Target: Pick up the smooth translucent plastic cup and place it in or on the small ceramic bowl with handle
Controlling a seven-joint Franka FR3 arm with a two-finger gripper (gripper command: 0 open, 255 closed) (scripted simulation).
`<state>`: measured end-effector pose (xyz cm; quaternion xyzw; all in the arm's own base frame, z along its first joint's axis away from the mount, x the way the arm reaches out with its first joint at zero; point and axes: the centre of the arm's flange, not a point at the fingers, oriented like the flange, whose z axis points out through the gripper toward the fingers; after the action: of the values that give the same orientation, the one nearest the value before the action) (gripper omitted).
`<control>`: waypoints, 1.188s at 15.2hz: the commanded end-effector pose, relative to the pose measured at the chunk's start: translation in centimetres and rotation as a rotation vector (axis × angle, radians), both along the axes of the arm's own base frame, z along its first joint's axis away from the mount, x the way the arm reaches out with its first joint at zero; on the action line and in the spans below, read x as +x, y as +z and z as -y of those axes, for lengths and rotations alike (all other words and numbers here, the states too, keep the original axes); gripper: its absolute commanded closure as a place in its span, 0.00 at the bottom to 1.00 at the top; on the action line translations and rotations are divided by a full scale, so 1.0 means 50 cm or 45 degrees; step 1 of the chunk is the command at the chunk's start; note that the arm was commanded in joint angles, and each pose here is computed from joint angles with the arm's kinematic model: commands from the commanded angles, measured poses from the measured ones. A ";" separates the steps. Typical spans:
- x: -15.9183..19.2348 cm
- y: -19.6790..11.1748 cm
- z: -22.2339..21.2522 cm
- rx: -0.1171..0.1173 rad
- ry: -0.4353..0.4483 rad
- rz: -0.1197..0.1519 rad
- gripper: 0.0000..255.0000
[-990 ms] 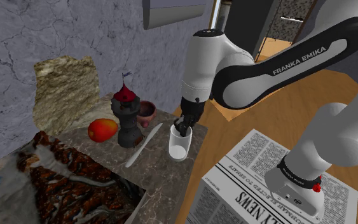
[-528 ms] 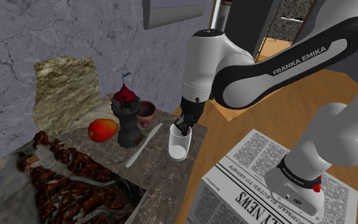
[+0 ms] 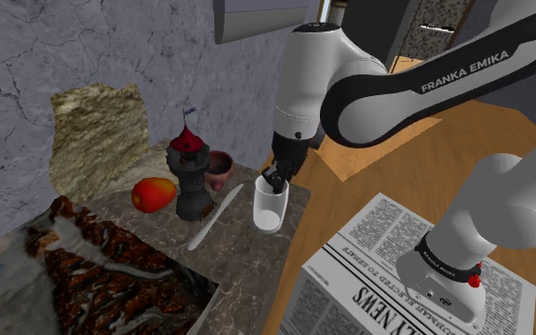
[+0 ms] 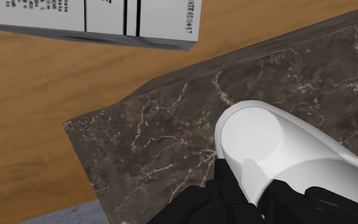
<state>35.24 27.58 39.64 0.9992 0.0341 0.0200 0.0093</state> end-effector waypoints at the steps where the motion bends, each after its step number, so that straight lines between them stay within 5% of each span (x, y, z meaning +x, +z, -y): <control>1: -0.001 0.025 0.000 0.000 0.000 0.000 1.00; 18: -0.001 0.205 0.000 0.000 0.000 0.000 1.00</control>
<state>35.23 27.58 49.24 0.9992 0.0341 0.0200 0.0093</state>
